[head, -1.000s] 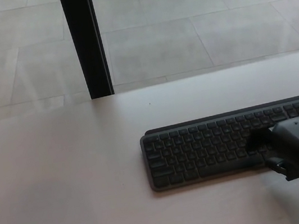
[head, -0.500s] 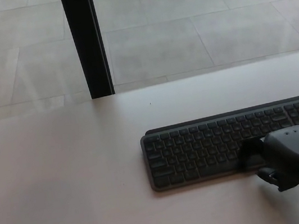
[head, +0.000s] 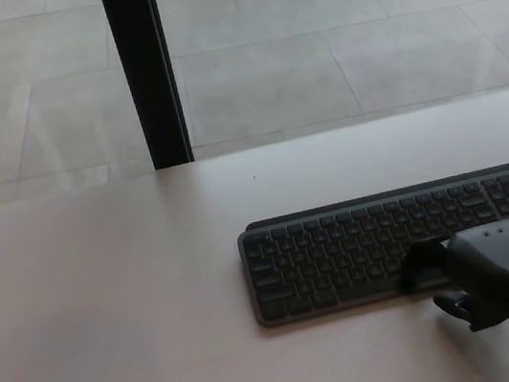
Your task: The robot uses its right fingers to click on the space key of the black keyboard placed on the center of the white desk.
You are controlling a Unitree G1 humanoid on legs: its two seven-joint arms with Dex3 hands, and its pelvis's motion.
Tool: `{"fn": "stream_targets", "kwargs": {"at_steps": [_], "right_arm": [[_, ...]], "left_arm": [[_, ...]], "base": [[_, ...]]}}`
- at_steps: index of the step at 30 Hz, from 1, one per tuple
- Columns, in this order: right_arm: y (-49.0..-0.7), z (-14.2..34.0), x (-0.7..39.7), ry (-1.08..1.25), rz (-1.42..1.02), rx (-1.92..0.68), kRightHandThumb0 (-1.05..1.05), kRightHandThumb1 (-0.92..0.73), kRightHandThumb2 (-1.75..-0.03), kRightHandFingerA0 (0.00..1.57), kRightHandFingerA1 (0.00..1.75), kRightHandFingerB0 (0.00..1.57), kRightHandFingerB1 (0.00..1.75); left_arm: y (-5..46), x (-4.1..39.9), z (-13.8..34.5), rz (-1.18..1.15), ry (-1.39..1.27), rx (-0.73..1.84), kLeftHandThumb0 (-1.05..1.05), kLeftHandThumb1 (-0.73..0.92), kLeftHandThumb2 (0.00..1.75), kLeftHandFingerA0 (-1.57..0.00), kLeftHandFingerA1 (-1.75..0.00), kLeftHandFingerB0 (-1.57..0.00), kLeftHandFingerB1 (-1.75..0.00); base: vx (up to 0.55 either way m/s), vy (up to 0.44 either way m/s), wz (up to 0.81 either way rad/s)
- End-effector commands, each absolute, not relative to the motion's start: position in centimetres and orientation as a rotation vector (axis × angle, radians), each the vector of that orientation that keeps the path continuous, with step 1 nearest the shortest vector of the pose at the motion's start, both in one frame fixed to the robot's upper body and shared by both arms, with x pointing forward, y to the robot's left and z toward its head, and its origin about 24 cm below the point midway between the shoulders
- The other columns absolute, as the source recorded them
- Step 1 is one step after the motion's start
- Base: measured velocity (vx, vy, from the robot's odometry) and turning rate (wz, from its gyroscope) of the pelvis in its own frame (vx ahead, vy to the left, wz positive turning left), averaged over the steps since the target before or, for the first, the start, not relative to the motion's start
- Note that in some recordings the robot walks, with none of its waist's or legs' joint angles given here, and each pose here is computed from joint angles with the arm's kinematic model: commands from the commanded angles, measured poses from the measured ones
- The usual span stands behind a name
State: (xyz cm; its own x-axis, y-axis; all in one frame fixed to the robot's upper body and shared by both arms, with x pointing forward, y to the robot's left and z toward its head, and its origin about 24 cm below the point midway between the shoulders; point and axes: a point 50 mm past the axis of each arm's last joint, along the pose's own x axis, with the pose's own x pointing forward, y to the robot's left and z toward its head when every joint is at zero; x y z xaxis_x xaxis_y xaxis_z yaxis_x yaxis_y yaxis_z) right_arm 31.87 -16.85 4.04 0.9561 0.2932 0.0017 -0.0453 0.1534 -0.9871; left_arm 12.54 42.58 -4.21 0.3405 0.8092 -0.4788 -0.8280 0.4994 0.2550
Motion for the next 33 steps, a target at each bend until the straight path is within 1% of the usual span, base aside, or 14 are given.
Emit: {"fn": "stream_targets", "kwargs": {"at_steps": [1,6,7,8,9,10,11,12,13,21,23,28,29,33], "right_arm": [[-17.1,3.3,31.8,-0.156,0.266,-1.43,-0.28,-0.67,-0.65,0.82,1.61,0.69,0.56],[-17.0,3.0,31.7,-0.164,0.271,-1.439,-0.26,-0.64,-0.61,0.87,1.59,0.72,0.55],[-17.0,3.0,31.8,-0.168,0.268,-1.442,-0.29,-0.46,-0.91,1.14,1.29,0.66,0.71],[-17.0,3.1,31.8,-0.167,0.27,-1.44,-0.29,-0.47,-0.92,1.13,1.29,0.66,0.7],[-17.1,3.4,31.9,-0.173,0.271,-1.44,-0.26,-0.65,-0.63,0.84,1.62,0.7,0.56],[-17.2,4.0,32.2,-0.186,0.269,-1.438,-0.31,-0.5,-0.94,1.14,1.3,0.65,0.7],[-17.2,4.0,32.2,-0.186,0.269,-1.437,-0.31,-0.5,-0.94,1.14,1.3,0.65,0.7],[-17.2,4.1,32.2,-0.194,0.268,-1.44,-0.24,-0.65,-0.66,0.85,1.65,0.7,0.57],[-17.3,4.5,32.3,-0.214,0.263,-1.432,-0.24,-0.65,-0.67,0.87,1.67,0.71,0.58],[-18.2,9.3,33.1,-0.153,0.241,-1.276,-0.24,-0.63,-0.61,0.89,1.41,0.73,0.53],[-18.6,11.6,33.5,-0.187,0.212,-1.166,-0.21,-0.62,-0.58,0.89,1.45,0.74,0.56],[-19.3,16.4,34.0,-0.245,0.151,-1.08,-0.22,-0.62,-0.58,0.89,1.47,0.77,0.53],[-19.6,17.8,34.0,-0.275,0.126,-1.062,-0.24,-0.6,-0.61,0.88,1.56,0.77,0.55],[-21.9,21.8,33.9,-0.358,0.006,-1.006,-0.23,-0.62,-0.61,0.9,1.46,0.76,0.53]], "left_arm": [[43.2,12.5,-3.5,1.063,0.574,-0.028,-0.48,0.54,0.57,-1.07,-1.6,-0.87,-0.74],[43.2,12.5,-3.5,1.068,0.588,-0.012,-0.48,0.52,0.59,-1.04,-1.57,-0.83,-0.71],[43.3,12.5,-3.5,1.073,0.59,-0.008,-0.48,0.52,0.59,-1.02,-1.58,-0.84,-0.7],[43.3,12.5,-3.5,1.073,0.589,-0.01,-0.49,0.54,0.56,-1.0,-1.57,-0.84,-0.69],[43.3,12.5,-3.5,1.07,0.589,-0.006,-0.5,0.54,0.56,-1.05,-1.54,-0.84,-0.68],[43.3,12.4,-3.5,1.067,0.588,-0.006,-0.49,0.53,0.59,-1.06,-1.55,-0.84,-0.69],[43.3,12.4,-3.5,1.068,0.589,-0.007,-0.49,0.53,0.59,-1.06,-1.55,-0.84,-0.69],[43.3,12.4,-3.5,1.068,0.589,-0.01,-0.49,0.55,0.56,-1.03,-1.52,-0.82,-0.65],[43.3,12.3,-3.5,1.078,0.592,-0.007,-0.49,0.53,0.6,-1.03,-1.53,-0.8,-0.64],[43.3,12.1,-3.6,1.088,0.606,0.013,-0.49,0.53,0.59,-1.02,-1.52,-0.77,-0.65],[43.4,12.0,-3.6,1.096,0.612,0.012,-0.49,0.53,0.6,-0.94,-1.52,-0.78,-0.64],[43.4,11.8,-3.6,1.101,0.601,-0.018,-0.46,0.52,0.59,-0.99,-1.52,-0.79,-0.65],[43.4,11.8,-3.7,1.104,0.602,-0.019,-0.47,0.52,0.59,-1.02,-1.52,-0.76,-0.61],[43.4,11.6,-3.7,1.105,0.618,0.009,-0.49,0.53,0.59,-0.99,-1.51,-0.8,-0.63]], "base": [[0.0,0.0,0.0],[0.0,0.0,0.0],[0.0,0.0,0.0],[0.0,0.0,0.0],[0.0,0.0,0.0],[0.0,0.0,0.0],[0.0,0.0,0.0],[0.0,0.0,0.0],[0.0,0.0,0.0],[0.0,0.0,0.0],[0.0,0.0,0.0],[0.0,0.0,0.0],[0.0,0.0,0.0],[0.0,0.0,0.0]]}}
